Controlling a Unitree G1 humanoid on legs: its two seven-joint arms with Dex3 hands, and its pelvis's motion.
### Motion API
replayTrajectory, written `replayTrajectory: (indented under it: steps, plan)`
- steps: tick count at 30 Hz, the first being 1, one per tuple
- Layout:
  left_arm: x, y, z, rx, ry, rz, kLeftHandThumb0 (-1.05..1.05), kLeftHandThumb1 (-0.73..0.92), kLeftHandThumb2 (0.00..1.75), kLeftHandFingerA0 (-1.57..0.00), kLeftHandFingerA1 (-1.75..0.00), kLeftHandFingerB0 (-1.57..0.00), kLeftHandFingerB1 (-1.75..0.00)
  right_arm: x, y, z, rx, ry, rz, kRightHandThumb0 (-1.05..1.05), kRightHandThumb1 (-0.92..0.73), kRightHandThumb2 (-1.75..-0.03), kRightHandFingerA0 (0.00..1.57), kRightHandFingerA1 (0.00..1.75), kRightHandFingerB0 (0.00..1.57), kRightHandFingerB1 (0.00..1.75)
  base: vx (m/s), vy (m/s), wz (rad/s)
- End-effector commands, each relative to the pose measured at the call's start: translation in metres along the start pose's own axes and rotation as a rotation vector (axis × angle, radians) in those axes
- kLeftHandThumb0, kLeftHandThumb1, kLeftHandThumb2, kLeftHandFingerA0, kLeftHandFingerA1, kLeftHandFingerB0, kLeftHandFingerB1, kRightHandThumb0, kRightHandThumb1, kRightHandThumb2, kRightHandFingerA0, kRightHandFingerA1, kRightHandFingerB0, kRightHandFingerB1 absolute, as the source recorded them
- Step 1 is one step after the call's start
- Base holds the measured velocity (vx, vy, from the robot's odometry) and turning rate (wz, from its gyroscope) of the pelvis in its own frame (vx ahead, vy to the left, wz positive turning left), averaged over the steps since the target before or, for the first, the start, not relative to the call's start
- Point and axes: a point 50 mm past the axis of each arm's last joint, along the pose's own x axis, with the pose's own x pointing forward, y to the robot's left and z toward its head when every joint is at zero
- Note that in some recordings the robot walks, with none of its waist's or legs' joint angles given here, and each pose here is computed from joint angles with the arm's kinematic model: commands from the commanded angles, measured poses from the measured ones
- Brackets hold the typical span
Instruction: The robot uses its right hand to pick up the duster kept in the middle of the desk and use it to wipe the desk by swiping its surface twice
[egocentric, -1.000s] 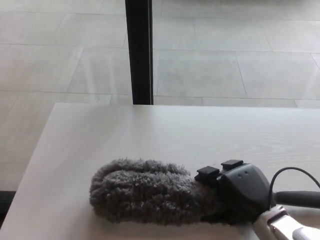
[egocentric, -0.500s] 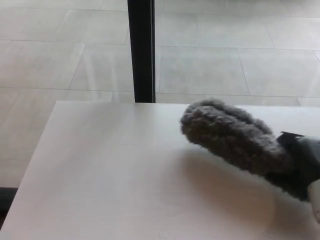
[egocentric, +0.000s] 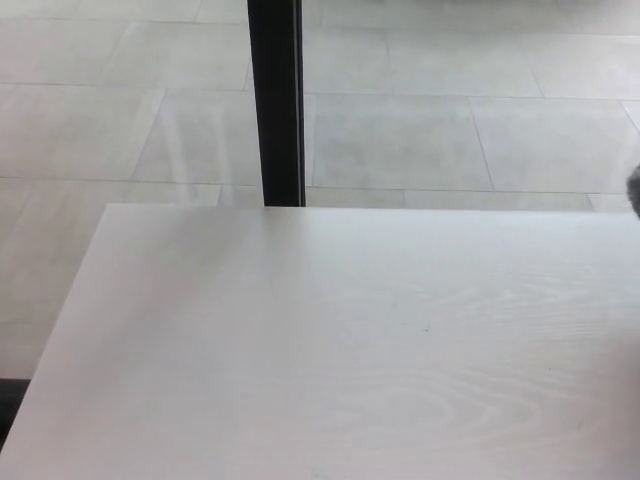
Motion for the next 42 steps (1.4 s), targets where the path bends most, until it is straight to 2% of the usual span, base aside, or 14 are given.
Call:
replayTrajectory:
  steps: [1,2,4,7,8,11,19,25,27,28,30,33,35,42]
  plan:
    - [-0.002,0.006,-0.002,-0.045,0.007,0.019,-0.46,0.67,0.59,-0.6,-0.6,-0.51,-0.5,-0.005,-0.004,-0.041,0.045,0.216,0.013,-0.47,-0.54,-0.97,1.13,1.33,0.79,1.1,0.0,0.0,0.0]
    - [-0.002,0.006,-0.002,-0.029,0.008,0.01,-0.46,0.68,0.59,-0.58,-0.58,-0.49,-0.49,-0.006,0.0,-0.042,0.085,0.235,0.036,-0.47,-0.73,-0.66,0.75,1.52,0.73,1.05,0.0,0.0,0.0]
    - [-0.003,0.006,-0.002,-0.025,0.002,0.005,-0.45,0.69,0.59,-0.58,-0.59,-0.51,-0.5,-0.009,0.005,-0.041,0.08,0.22,0.073,-0.5,-0.8,-0.65,0.72,1.26,0.72,0.99,0.0,0.0,0.0]
    - [-0.003,0.007,-0.002,-0.031,0.007,0.009,-0.44,0.7,0.59,-0.57,-0.58,-0.5,-0.48,-0.011,0.015,-0.031,-0.093,0.136,0.133,-0.41,-0.64,-0.59,0.73,0.98,0.75,0.67,0.0,0.0,0.0]
    - [-0.003,0.007,-0.001,-0.042,0.003,0.015,-0.43,0.69,0.6,-0.6,-0.59,-0.53,-0.5,-0.013,0.02,-0.023,-0.154,0.115,0.136,-0.49,-0.41,-0.83,0.95,1.28,0.76,0.9,0.0,0.0,0.0]
    - [-0.003,0.007,0.0,-0.013,-0.001,0.01,-0.47,0.68,0.6,-0.59,-0.59,-0.54,-0.5,-0.018,0.028,-0.018,-0.167,0.067,0.158,-0.4,-0.53,-0.58,0.84,1.45,0.86,0.58,0.0,0.0,0.0]
    - [-0.003,0.007,-0.003,-0.038,0.009,0.016,-0.46,0.68,0.6,-0.61,-0.59,-0.51,-0.49,-0.032,0.05,-0.003,-0.212,0.013,0.186,-0.36,-0.55,-0.56,0.89,1.68,0.8,0.89,0.0,0.0,0.0]
    - [-0.004,0.006,-0.004,-0.001,0.008,0.005,-0.46,0.71,0.61,-0.6,-0.56,-0.52,-0.48,-0.036,0.057,0.013,-0.229,-0.079,0.189,-0.44,-0.56,-0.57,0.9,1.55,0.85,0.62,0.0,0.0,0.0]
    - [-0.003,0.006,-0.003,0.011,0.004,-0.001,-0.47,0.71,0.61,-0.61,-0.58,-0.52,-0.48,-0.033,0.056,0.017,-0.152,-0.055,0.243,-0.5,-0.6,-0.62,0.78,1.5,0.74,0.89,0.0,0.0,0.0]
    - [-0.003,0.005,-0.002,-0.004,0.002,0.004,-0.47,0.71,0.61,-0.63,-0.58,-0.52,-0.49,-0.028,0.053,0.019,-0.206,-0.027,0.299,-0.77,-0.75,-0.63,0.78,1.06,0.29,0.49,0.0,0.0,0.0]
    - [-0.003,0.005,-0.001,0.001,-0.005,0.003,-0.47,0.73,0.61,-0.6,-0.57,-0.52,-0.49,-0.024,0.05,0.017,-0.25,-0.006,0.342,-0.81,-0.76,-0.64,0.6,0.82,0.08,0.28,0.0,0.0,0.0]
    - [-0.003,0.005,0.001,0.007,-0.021,-0.007,-0.48,0.72,0.61,-0.6,-0.58,-0.54,-0.5,-0.02,0.045,0.01,-0.332,0.016,0.377,-0.83,-0.76,-0.63,0.67,1.06,0.02,0.27,0.0,0.0,0.0]
    - [-0.003,0.005,0.001,0.003,-0.02,-0.008,-0.48,0.72,0.61,-0.6,-0.58,-0.53,-0.5,-0.018,0.042,0.008,-0.385,0.027,0.401,-0.76,-0.6,-1.03,0.7,0.97,0.0,0.27,0.0,0.0,0.0]
    - [-0.002,0.005,0.003,-0.011,-0.017,-0.009,-0.46,0.72,0.61,-0.59,-0.58,-0.5,-0.49,-0.02,0.041,-0.001,-0.47,-0.078,0.322,-0.38,-0.58,-0.58,0.79,1.69,0.8,0.68,0.0,0.0,0.0]
